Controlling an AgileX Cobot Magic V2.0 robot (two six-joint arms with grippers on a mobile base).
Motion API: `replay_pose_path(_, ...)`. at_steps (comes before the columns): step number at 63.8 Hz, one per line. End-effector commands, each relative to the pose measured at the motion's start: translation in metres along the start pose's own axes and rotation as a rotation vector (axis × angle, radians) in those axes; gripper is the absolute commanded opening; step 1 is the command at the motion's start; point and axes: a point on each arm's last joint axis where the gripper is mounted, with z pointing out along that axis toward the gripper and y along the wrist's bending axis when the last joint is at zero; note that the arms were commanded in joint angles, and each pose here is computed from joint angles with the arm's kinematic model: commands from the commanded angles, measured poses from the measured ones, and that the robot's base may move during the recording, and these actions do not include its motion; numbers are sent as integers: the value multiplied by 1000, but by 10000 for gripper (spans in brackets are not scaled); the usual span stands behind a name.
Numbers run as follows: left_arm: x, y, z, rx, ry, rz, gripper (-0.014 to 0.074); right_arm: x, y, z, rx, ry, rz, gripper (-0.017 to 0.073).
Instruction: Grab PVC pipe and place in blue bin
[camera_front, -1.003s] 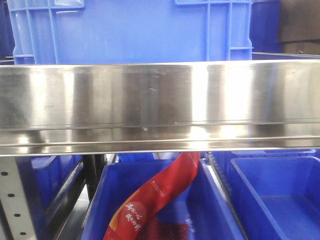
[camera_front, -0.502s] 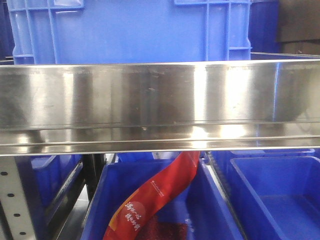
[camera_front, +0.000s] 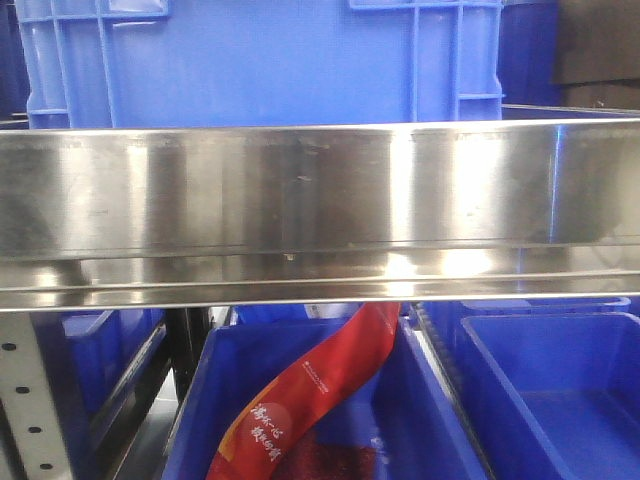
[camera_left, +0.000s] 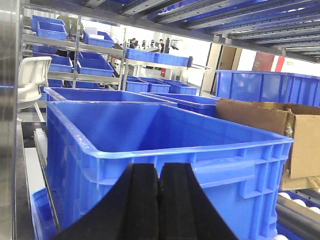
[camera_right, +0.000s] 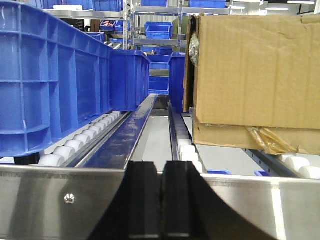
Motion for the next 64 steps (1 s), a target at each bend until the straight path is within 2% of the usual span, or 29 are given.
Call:
replay_pose_path(1,-3,0,-1,-1,-25,-7,-111,0,0,0,5,-9,-10,-168)
replay_pose_path(53,-3,0,-1,-1,-25,-7,-111,0,0,0,5,-9,-10,-168)
replay_pose_path(64,6,1,-5,-2,-15,-7,-111,0,0,0,5,-9,-10,-168)
